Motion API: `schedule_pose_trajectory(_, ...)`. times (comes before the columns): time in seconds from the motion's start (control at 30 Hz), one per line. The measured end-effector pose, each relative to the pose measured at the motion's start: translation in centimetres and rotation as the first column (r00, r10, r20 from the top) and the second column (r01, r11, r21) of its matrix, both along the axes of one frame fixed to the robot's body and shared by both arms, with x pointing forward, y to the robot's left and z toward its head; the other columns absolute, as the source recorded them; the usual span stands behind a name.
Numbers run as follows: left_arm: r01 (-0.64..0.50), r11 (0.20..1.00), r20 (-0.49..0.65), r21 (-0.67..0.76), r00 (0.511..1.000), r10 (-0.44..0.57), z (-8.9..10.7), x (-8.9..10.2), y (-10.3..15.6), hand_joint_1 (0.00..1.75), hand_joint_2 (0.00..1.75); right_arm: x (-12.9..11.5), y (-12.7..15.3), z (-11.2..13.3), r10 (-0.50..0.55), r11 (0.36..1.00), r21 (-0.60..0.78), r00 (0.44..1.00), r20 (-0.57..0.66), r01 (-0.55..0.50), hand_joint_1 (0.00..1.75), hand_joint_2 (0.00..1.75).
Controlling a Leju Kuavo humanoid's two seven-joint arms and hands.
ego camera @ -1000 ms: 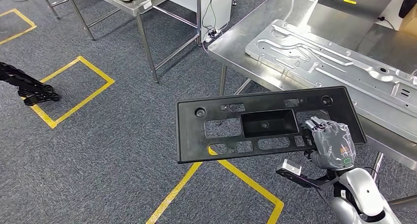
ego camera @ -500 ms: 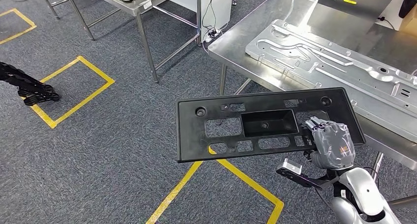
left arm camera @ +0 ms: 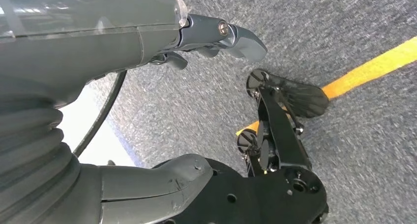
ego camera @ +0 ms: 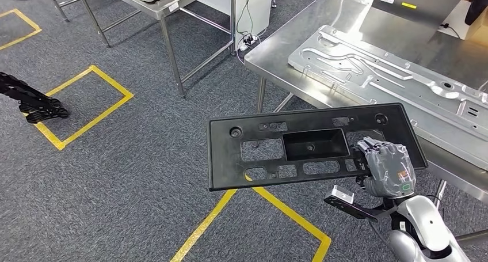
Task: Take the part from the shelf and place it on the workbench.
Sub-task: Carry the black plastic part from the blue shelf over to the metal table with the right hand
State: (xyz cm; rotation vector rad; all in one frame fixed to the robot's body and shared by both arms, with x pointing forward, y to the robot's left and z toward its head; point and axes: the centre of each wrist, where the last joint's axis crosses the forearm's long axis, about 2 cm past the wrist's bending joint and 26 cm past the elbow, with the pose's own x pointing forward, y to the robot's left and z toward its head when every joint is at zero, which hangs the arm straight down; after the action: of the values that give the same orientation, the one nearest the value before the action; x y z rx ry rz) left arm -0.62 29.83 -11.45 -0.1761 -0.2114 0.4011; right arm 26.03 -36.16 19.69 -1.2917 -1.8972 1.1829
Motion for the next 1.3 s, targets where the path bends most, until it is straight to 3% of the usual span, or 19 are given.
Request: schedule_pose_trajectory(1.3,0.007,1.0,0.007,0.003,1.0,-0.007,0.01,0.29,0.11,0.0,1.75,0.5,-0.22,0.11,0.005,1.0,0.008,1.0,-0.02,-0.005,1.75,1.75)
